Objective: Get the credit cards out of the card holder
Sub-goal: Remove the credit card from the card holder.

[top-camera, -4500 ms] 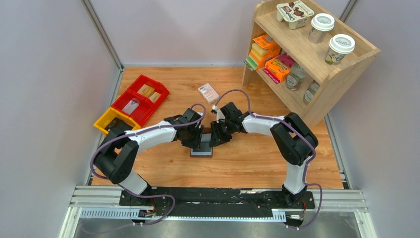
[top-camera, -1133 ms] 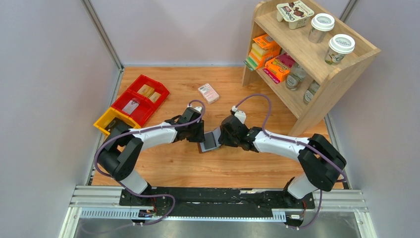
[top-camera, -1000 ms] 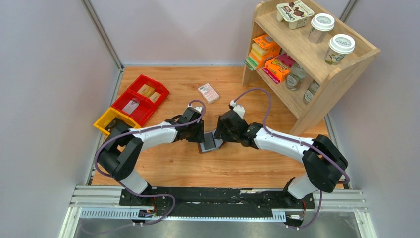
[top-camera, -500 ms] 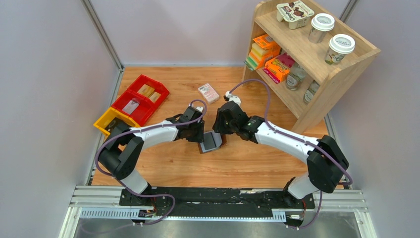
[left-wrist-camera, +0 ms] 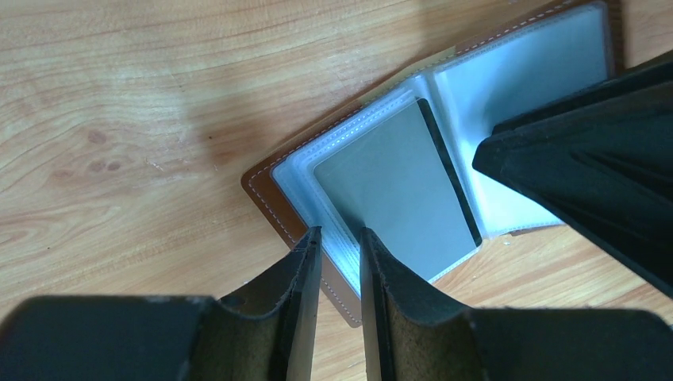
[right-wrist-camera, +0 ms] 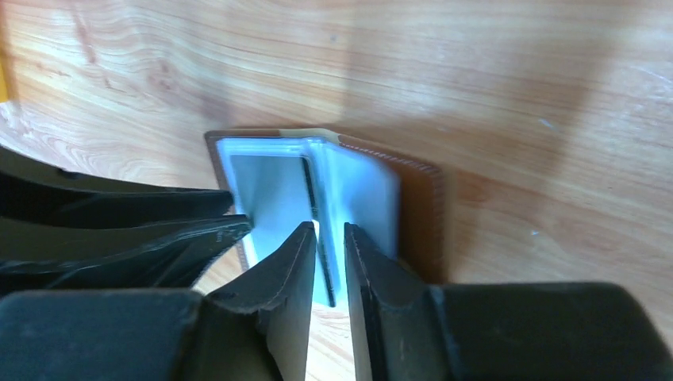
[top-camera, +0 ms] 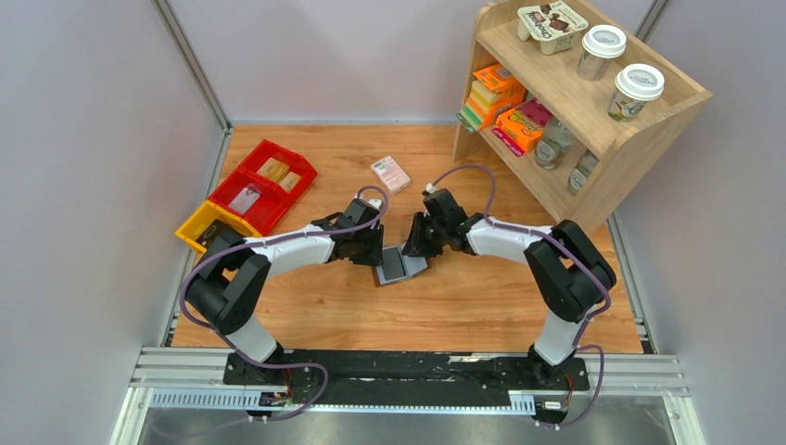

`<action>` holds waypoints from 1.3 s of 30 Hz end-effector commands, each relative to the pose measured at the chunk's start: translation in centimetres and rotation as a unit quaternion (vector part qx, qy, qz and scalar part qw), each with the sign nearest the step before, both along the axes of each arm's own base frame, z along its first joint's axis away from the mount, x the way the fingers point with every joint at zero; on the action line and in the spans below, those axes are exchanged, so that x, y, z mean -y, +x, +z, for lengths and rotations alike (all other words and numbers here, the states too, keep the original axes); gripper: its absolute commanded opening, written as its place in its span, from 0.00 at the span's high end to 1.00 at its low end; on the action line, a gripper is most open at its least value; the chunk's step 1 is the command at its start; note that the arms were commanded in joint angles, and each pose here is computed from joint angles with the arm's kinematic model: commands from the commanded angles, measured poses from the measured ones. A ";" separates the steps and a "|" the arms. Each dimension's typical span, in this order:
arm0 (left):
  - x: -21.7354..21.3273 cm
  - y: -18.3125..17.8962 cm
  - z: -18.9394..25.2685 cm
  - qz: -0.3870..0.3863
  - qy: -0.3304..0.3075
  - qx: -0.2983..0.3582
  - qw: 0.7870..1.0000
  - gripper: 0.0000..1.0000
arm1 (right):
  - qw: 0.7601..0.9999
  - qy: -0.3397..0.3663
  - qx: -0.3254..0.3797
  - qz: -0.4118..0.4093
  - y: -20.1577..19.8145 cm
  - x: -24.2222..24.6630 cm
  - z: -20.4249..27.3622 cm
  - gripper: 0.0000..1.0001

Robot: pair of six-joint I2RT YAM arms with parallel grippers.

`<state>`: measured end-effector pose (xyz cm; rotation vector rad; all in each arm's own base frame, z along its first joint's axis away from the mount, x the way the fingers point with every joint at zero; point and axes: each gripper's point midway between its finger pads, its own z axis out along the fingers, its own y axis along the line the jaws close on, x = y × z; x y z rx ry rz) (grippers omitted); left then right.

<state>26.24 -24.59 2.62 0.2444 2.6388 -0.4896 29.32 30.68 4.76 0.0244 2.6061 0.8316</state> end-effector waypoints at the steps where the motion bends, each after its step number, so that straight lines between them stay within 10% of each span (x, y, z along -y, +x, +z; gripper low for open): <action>1: -0.8 -0.8 -1.3 -0.008 0.029 -0.017 0.999 0.68 | 0.999 0.031 -0.002 0.016 0.5 0.1 -0.4 0.71; 17: -2.2 -1.6 -2.6 0.009 0.026 -0.031 0.999 0.86 | 0.988 0.126 -0.027 0.083 -1.0 -2.4 -2.0 0.66; 39: -4.0 -2.1 -4.3 0.016 0.060 -0.043 0.997 1.00 | 0.952 0.271 0.016 0.143 -1.9 -4.2 4.2 0.92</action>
